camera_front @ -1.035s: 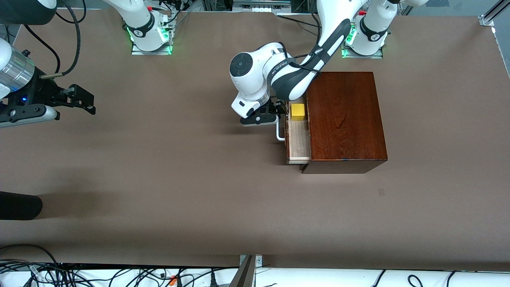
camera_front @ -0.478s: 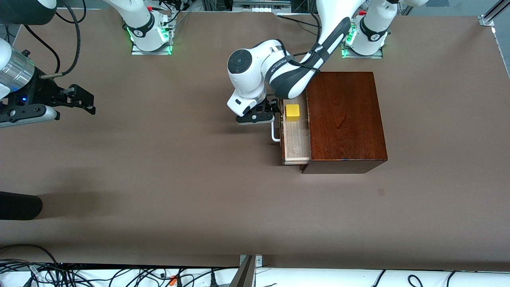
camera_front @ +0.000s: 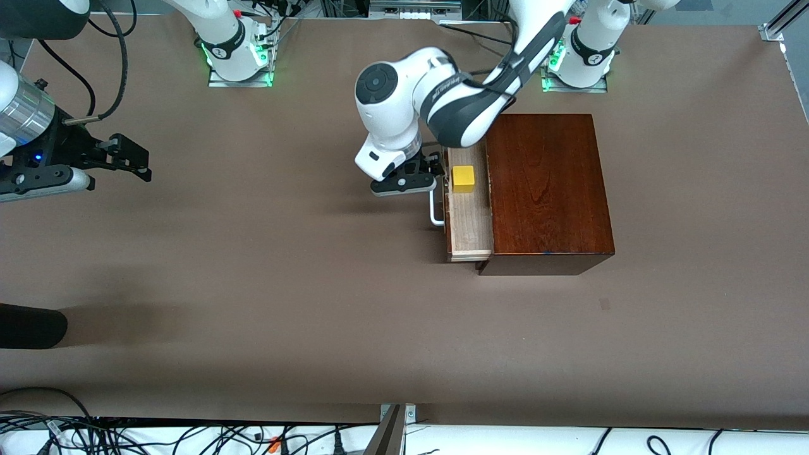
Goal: Open drawer, take yellow block, close drawer
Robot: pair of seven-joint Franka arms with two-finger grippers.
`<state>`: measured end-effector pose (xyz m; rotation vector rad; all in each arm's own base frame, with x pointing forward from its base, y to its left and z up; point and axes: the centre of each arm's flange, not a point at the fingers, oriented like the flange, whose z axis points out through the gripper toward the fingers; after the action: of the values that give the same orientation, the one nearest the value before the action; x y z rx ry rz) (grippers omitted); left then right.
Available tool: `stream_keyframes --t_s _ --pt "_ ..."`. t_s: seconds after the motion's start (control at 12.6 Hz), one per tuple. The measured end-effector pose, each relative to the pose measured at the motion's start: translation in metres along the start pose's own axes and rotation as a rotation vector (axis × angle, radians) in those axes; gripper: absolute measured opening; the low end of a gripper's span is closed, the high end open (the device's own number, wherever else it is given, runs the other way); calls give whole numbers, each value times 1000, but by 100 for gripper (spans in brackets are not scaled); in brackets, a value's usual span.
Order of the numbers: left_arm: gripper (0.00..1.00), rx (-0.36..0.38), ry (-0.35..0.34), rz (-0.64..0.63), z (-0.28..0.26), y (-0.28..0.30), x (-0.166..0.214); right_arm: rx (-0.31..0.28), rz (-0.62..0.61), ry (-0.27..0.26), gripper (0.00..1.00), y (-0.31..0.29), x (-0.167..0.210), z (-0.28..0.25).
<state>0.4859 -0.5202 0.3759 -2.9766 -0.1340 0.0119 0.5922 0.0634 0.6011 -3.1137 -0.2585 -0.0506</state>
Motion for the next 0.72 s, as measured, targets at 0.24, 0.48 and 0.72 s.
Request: stream_keyframes --t_s 0.24,0.48,0.72 --pt "100 14 -21 36 -65 -52 37 0 0 0 100 0 0 0" --pt "100 -23 -22 69 -108 -145 98 0 0 -1 100 0 0 0" --pt "100 -57 -35 106 -125 -221 136 0 0 -2 100 0 0 1"
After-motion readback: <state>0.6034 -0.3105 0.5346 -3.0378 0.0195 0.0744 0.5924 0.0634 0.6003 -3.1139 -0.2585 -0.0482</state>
